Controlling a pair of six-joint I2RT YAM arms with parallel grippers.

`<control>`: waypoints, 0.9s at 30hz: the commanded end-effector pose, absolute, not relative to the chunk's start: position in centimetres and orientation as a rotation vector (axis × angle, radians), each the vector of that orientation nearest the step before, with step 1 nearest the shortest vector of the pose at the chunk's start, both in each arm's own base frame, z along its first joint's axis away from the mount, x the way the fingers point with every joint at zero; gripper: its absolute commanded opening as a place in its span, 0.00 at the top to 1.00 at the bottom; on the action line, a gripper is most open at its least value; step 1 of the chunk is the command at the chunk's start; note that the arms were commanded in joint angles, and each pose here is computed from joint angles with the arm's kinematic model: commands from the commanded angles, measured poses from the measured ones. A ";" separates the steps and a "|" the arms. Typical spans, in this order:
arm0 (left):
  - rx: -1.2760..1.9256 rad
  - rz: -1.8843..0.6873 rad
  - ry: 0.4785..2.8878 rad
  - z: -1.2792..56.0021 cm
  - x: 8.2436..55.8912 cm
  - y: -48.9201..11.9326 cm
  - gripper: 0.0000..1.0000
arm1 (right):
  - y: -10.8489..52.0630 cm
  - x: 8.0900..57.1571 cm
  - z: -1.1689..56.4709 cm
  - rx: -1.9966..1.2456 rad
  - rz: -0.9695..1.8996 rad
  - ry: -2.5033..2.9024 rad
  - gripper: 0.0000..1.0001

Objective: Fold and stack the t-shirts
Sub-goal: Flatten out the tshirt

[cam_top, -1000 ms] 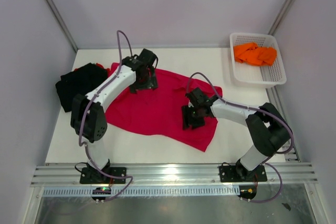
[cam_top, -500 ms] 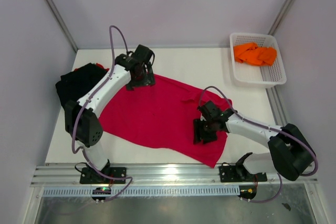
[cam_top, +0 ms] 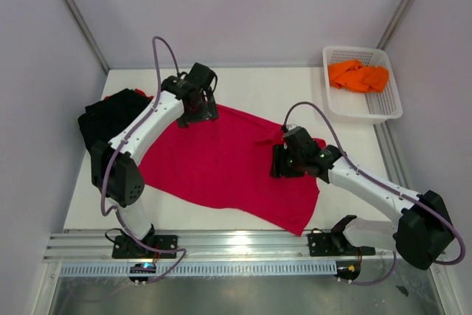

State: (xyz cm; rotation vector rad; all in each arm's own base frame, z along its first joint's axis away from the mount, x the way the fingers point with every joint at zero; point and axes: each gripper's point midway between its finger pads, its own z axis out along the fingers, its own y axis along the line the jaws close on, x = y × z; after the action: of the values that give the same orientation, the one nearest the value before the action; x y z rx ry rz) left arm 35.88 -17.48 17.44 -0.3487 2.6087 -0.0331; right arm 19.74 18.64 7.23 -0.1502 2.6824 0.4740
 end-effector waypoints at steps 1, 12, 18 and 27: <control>-0.379 -0.065 2.579 18.0 36.3 -17.6 0.19 | 19.0 24.8 12.9 -0.109 0.424 2.410 0.44; -0.367 -0.074 2.565 18.5 36.6 -17.8 0.19 | 14.3 30.5 12.7 -0.193 -0.137 2.340 0.44; -0.359 -0.054 2.560 18.7 36.6 -17.5 0.19 | 12.4 32.0 11.9 -0.231 -0.383 2.338 0.44; -0.366 -0.048 2.568 18.2 36.7 -17.5 0.19 | 15.9 31.9 8.7 -0.243 -0.190 2.436 0.44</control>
State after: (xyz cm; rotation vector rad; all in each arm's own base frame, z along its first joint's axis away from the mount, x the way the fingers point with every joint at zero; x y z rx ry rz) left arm 35.98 -17.59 17.48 -0.3476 2.6053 -0.0405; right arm 31.17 13.86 8.33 -0.2730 2.4492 -0.2953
